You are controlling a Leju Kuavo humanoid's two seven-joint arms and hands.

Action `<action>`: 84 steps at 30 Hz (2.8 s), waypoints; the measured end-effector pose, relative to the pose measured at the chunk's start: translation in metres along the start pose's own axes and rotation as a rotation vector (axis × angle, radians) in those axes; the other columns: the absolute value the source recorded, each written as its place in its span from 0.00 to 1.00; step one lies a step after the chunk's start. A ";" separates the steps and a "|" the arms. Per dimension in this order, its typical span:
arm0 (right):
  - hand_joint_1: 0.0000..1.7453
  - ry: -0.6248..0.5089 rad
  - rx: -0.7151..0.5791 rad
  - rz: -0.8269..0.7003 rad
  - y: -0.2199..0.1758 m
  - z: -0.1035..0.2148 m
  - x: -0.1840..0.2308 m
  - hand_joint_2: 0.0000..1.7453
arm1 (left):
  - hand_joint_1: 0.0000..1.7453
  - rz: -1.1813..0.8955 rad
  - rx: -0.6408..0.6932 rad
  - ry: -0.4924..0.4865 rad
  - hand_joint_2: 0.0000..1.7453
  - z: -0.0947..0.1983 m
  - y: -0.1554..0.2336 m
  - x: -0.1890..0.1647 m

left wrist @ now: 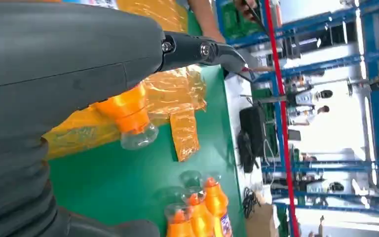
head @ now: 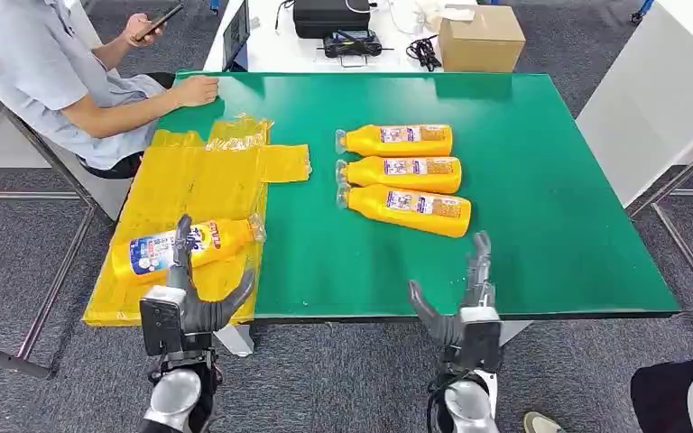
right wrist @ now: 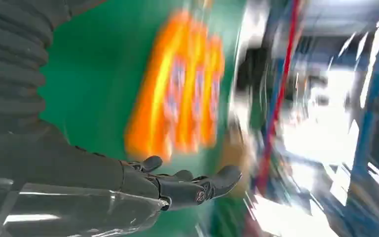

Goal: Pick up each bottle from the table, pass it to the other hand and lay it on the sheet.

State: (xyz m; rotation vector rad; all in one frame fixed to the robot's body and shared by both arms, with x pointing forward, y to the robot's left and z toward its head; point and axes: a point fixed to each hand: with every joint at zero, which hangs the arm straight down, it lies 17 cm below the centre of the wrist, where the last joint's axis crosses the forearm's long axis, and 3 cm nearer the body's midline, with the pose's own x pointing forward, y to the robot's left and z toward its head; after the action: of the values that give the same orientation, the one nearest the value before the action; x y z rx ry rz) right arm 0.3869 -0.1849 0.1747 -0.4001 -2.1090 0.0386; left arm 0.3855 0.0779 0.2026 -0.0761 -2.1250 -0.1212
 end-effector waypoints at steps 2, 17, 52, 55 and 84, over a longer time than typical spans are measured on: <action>0.00 -0.162 0.028 0.333 0.002 -0.005 0.017 1.00 | 0.00 0.040 -0.015 -0.005 1.00 0.002 -0.011 0.004; 0.00 -0.230 0.188 0.604 0.024 -0.007 -0.008 1.00 | 0.00 0.087 -0.065 -0.016 1.00 0.009 -0.039 0.011; 0.00 -0.076 0.332 0.750 0.012 -0.031 -0.109 1.00 | 0.00 0.042 -0.050 -0.068 1.00 0.004 -0.053 0.023; 0.00 -0.077 0.332 0.757 0.010 -0.032 -0.110 1.00 | 0.00 0.042 -0.051 -0.069 1.00 0.003 -0.053 0.024; 0.00 -0.146 0.250 0.746 0.000 -0.051 -0.086 1.00 | 0.00 0.057 -0.062 -0.072 1.00 0.002 -0.056 0.025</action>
State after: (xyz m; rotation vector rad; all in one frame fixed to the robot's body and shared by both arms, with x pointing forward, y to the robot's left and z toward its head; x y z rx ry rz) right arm 0.4715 -0.2169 0.1323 -1.0285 -1.9488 0.7725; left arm 0.3645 0.0231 0.2198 -0.1797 -2.1894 -0.1531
